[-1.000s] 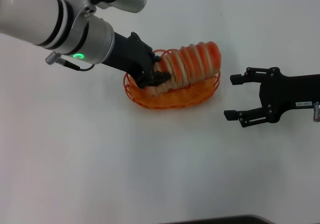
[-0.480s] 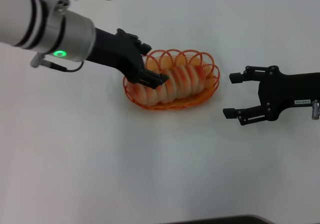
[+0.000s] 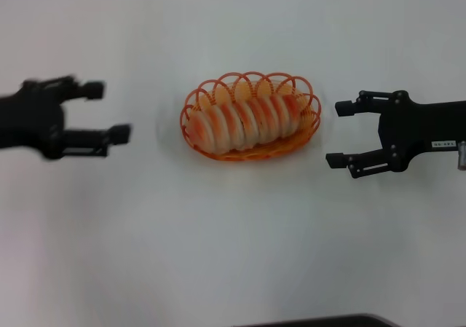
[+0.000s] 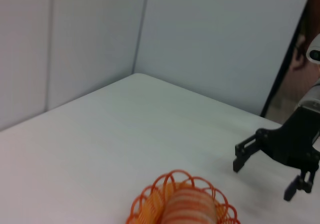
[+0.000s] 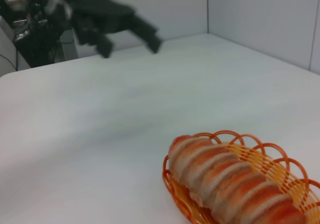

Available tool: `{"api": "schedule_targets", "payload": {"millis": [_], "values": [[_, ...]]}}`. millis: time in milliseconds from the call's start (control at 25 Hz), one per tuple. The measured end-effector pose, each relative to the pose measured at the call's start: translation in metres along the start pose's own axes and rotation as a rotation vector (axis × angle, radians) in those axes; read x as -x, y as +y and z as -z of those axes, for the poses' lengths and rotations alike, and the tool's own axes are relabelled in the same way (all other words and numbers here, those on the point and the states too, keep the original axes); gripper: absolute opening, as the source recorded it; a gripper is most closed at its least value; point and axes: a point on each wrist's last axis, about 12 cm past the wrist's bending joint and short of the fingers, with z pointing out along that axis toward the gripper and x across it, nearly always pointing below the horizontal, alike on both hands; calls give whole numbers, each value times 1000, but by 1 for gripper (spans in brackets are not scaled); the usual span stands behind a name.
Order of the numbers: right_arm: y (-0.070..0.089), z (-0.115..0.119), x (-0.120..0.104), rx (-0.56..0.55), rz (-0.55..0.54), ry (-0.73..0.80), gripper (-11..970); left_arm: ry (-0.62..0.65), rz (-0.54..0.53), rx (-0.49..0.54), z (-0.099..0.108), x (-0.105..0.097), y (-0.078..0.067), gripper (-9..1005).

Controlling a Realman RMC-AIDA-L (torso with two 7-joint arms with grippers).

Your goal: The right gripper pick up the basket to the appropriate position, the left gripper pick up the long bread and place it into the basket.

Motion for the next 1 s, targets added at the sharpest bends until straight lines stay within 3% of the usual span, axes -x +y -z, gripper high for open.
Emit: {"api": "schedule_targets", "payload": {"millis": [80, 120, 160, 360, 560, 1000], "values": [[-1, 1, 0, -7, 3, -4, 959, -45, 38, 38, 15, -28, -4, 949], [-1, 2, 0, -11, 4, -5, 959, -45, 38, 38, 15, -28, -4, 949], [-1, 2, 0, -16, 4, -6, 959, -102, 53, 68, 25, -62, -14, 948], [-2, 3, 0, -21, 5, -8, 959, -177, 68, 98, 29, -92, -25, 947], [-2, 3, 0, -24, 10, 4, 958, -143, 72, 95, 25, -100, -26, 945], [-1, 2, -3, -27, 16, 8, 958, -97, 53, 61, 13, -96, -22, 939]]}}
